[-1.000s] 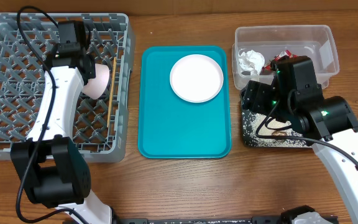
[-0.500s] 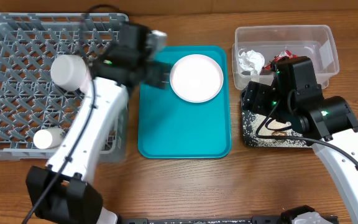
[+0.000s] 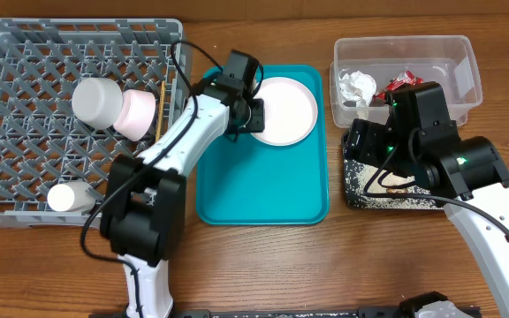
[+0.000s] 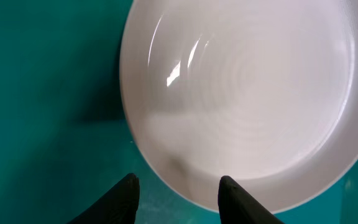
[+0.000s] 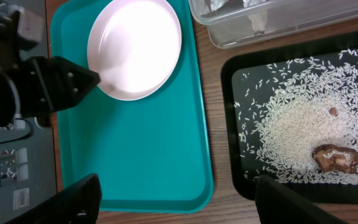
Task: Sort waste into correct bins and load items into the dishwasher
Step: 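Grasp the rim of the large white plate with the left gripper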
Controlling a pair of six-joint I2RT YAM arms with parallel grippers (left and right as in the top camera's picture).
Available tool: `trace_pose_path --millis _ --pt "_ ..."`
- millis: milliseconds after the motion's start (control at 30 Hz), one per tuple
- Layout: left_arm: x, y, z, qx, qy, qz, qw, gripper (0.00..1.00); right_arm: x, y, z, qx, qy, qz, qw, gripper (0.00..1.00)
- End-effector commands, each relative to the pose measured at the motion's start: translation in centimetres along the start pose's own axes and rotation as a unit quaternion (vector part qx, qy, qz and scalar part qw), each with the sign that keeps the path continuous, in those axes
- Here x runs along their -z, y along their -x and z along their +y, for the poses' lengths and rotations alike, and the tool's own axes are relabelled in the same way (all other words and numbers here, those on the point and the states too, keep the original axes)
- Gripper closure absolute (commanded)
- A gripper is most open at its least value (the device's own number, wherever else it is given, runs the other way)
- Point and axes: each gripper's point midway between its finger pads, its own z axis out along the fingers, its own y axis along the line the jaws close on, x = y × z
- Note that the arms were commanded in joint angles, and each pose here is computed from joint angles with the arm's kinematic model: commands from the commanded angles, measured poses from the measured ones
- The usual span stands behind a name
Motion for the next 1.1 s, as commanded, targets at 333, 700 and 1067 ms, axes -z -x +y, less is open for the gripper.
trace_pose_path --millis 333,700,1067 --pt "-4.7 -3.0 1.2 0.060 0.010 0.072 0.996 0.94 0.3 -0.4 -0.2 -0.003 -0.005 0.010 1.000 0.21" --pt "11.0 3.7 6.2 0.041 0.117 -0.064 0.990 0.96 0.3 -0.5 -0.3 -0.003 -0.007 0.012 1.000 0.21" --pt "36.1 5.9 21.6 0.035 0.543 -0.252 0.800 0.96 0.3 -0.3 -0.2 -0.003 -0.005 0.008 1.000 0.21"
